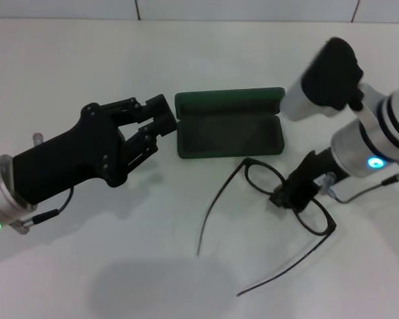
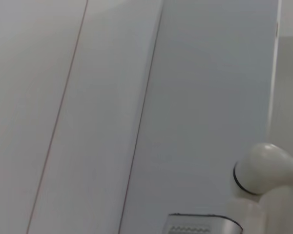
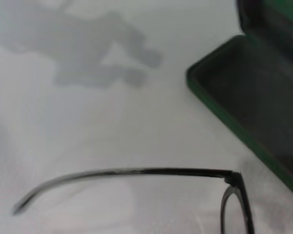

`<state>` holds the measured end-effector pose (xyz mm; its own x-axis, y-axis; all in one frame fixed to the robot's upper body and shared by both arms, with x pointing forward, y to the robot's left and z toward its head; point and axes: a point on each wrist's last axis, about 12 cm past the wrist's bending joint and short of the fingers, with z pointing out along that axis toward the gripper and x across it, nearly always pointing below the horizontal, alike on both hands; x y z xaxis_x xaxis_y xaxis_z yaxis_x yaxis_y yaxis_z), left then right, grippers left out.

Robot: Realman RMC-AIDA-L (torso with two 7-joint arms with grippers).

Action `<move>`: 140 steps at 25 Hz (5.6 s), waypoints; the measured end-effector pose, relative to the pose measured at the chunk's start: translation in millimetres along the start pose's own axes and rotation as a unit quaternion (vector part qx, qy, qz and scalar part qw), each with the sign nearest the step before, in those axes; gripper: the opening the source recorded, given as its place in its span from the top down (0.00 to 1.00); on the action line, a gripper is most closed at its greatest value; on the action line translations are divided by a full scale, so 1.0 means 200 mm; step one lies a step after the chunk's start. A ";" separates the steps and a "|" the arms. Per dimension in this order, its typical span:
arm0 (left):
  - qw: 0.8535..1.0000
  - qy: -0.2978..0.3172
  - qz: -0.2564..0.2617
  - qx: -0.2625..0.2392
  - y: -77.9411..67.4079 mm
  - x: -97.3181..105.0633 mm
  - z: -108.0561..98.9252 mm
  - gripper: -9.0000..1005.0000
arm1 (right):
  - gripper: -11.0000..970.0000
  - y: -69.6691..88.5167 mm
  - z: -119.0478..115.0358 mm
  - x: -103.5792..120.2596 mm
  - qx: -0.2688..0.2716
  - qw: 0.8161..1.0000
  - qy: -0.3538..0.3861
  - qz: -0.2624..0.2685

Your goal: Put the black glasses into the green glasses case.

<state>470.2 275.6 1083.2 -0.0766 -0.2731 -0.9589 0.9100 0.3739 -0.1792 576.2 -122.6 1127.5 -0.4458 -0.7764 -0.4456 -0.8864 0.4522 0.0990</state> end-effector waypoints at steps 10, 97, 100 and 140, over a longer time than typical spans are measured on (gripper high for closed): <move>1.000 -0.021 -0.006 0.020 -0.02 -0.01 0.03 0.79 | 0.88 0.06 -0.13 0.20 -0.042 0.988 -0.138 -0.054; 0.991 -0.027 -0.045 0.121 -0.05 0.09 0.41 0.95 | 0.81 -0.04 -0.30 0.24 -0.177 0.879 -0.419 -0.145; 0.990 -0.035 -0.046 0.127 -0.05 0.09 0.40 0.95 | 0.81 -0.05 -0.30 0.25 -0.168 0.881 -0.419 -0.138; 0.994 -0.067 -0.044 0.073 -0.12 0.11 0.17 0.95 | 0.78 -0.22 -0.28 -0.02 0.054 0.989 0.139 0.007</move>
<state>461.0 231.6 1074.3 -0.1130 -0.4178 -0.9015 0.9522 0.2136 -0.2184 610.5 -164.6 1174.0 -0.4884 -0.8534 -0.1824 -0.8681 0.4964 0.0022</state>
